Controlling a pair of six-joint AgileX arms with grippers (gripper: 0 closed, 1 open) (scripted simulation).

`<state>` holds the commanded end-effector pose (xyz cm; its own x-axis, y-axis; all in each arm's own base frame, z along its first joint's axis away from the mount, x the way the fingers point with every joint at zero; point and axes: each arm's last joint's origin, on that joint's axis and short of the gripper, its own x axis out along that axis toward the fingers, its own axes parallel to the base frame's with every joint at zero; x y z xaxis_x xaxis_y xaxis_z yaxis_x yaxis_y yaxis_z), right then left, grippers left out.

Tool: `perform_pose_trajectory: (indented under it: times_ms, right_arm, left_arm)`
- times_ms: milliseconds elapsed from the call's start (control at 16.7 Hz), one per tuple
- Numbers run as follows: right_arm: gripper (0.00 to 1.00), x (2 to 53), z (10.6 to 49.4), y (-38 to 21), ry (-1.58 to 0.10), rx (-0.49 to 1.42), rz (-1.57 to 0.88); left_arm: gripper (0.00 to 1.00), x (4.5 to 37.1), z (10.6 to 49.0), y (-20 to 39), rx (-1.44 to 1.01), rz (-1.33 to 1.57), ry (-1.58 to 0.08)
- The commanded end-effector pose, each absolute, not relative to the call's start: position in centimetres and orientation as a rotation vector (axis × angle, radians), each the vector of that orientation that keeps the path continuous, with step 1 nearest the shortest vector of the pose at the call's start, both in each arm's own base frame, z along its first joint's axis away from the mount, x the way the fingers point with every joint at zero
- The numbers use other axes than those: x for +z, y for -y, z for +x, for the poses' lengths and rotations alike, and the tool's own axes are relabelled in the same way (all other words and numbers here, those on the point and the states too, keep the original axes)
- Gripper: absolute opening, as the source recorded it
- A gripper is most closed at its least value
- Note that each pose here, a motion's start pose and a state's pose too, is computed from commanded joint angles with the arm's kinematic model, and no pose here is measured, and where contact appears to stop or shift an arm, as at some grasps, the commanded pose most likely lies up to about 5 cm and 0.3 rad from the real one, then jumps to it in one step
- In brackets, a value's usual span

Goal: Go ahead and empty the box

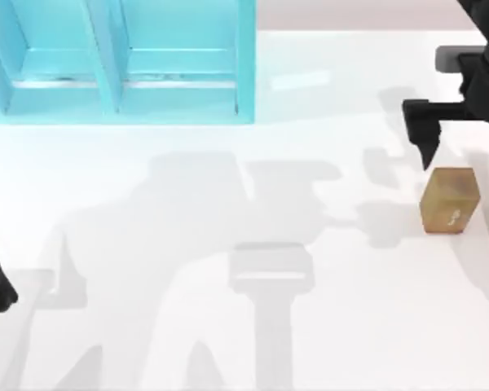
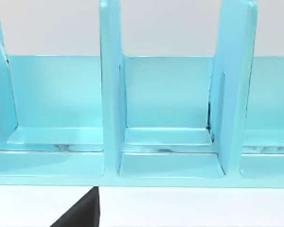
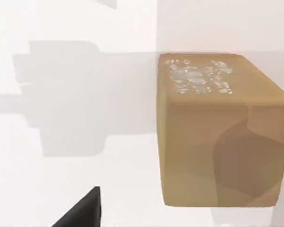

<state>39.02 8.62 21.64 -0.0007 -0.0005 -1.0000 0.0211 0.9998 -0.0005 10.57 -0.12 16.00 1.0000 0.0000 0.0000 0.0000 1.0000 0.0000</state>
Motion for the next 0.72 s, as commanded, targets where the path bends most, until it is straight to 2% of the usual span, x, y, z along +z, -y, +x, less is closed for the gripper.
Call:
perform_pose_trajectory:
  times_ms: [240,480,720]
  right_arm:
    - [1.0,22.7,39.7,-4.7,-1.564,-0.013,0.016]
    - [1.0,24.1,39.5,3.7,-1.564,-0.011,0.014]
    - [1.0,25.3,37.2,12.6,-1.571,-0.015,0.022]
  left_arm:
    - [1.0,16.0,10.6,0.1,0.0,0.0,0.0]
    - [1.0,16.0,10.6,0.1,0.0,0.0,0.0]
    - [1.0,16.0,10.6,0.1,0.0,0.0,0.0]
